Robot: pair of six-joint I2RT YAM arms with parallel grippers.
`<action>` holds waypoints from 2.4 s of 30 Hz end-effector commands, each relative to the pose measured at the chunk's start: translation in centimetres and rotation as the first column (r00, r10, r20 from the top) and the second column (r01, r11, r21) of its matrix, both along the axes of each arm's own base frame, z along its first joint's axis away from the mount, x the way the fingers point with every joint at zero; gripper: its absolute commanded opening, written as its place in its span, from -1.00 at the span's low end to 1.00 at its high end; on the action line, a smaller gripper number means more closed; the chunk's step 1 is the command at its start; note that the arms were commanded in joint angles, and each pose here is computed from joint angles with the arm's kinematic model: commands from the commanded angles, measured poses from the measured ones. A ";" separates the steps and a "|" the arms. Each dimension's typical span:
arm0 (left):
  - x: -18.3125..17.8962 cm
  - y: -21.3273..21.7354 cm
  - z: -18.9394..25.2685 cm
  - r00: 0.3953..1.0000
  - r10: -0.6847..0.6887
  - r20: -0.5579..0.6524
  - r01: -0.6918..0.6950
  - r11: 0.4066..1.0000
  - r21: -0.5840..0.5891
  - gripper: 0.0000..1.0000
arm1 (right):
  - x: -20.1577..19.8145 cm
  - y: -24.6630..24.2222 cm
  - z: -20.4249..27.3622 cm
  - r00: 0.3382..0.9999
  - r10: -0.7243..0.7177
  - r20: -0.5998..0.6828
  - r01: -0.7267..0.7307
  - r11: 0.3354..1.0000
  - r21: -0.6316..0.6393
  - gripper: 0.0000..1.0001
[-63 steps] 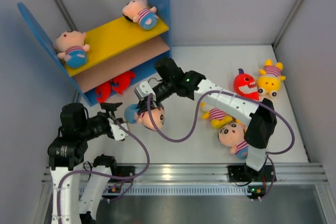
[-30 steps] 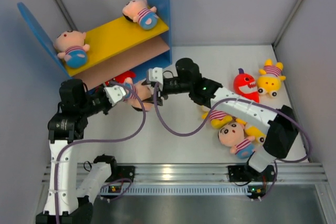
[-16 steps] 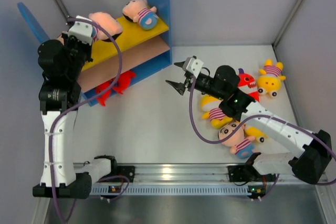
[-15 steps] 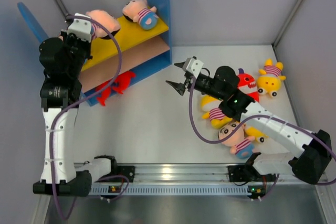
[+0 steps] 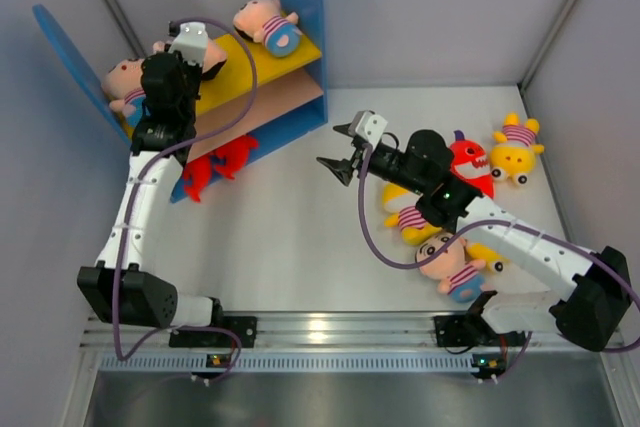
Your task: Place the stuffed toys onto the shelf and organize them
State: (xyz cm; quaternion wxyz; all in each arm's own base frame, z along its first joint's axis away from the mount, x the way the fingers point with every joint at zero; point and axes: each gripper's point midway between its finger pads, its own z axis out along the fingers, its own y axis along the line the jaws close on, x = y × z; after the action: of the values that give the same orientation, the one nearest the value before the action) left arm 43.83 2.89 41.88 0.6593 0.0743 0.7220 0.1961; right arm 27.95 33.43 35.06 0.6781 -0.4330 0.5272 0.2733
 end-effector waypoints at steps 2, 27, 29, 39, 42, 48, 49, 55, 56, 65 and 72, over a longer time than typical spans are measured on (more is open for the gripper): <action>0.8 0.0 0.6 0.992 0.093 0.084 -0.098 0.993 0.061 -1.00 | -0.2 -1.0 0.9 1.000 -0.022 0.010 0.021 0.999 0.044 0.38; -0.9 -0.2 -8.5 0.738 0.675 0.008 -0.671 0.735 -0.102 -1.00 | -0.2 -2.6 -0.9 0.997 -0.071 -0.037 0.072 0.997 0.021 0.38; -1.2 0.1 -8.1 0.697 0.716 0.026 -0.709 0.694 -0.125 -1.00 | -0.2 -2.8 -1.2 0.996 -0.077 -0.042 0.078 0.997 0.016 0.38; 0.6 -0.3 -8.2 0.637 0.769 0.048 -0.755 0.635 -0.164 -1.00 | -0.2 -4.5 -1.4 0.993 -0.108 -0.049 0.108 0.994 -0.007 0.38; 0.7 -0.6 -8.1 0.613 0.788 0.059 -0.769 0.613 -0.180 -1.00 | -0.4 -5.0 -1.3 0.992 -0.120 -0.048 0.119 0.993 -0.027 0.39; 0.2 -1.7 -8.3 0.603 0.794 0.077 -0.760 0.601 -0.246 -1.00 | -0.2 -5.8 -0.8 0.988 -0.150 -0.046 0.149 0.988 -0.026 0.39; 0.4 -2.0 -8.4 0.620 0.781 0.072 -0.749 0.617 -0.242 -1.00 | -0.3 -5.9 -0.7 0.987 -0.150 -0.048 0.149 0.988 -0.025 0.39; 0.4 -2.3 -7.9 0.665 0.744 0.066 -0.708 0.656 -0.261 -0.24 | 1.2 -6.5 -0.7 0.963 -0.235 -0.132 0.234 0.972 -0.025 0.71; 0.4 -2.4 -7.3 0.684 0.726 0.067 -0.686 0.672 -0.277 -0.16 | 1.9 -7.0 -1.0 0.950 -0.271 -0.153 0.269 0.963 -0.031 0.73; 0.1 -2.7 -5.6 0.737 0.673 0.071 -0.631 0.721 -0.287 0.37 | 6.3 -17.3 -6.2 0.614 -0.623 -0.485 0.654 0.746 -0.130 0.76; -0.4 -3.7 -5.0 0.802 0.595 0.056 -0.571 0.790 -0.223 0.83 | 4.2 -27.7 -12.9 0.113 -0.747 -0.655 0.822 0.441 -0.361 0.79</action>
State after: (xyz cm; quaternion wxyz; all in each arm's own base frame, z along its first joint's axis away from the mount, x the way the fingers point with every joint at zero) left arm 44.44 -0.57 34.98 0.5991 -0.2466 0.6824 0.3385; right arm 34.72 8.63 24.05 0.5191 -0.0027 0.8519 0.0696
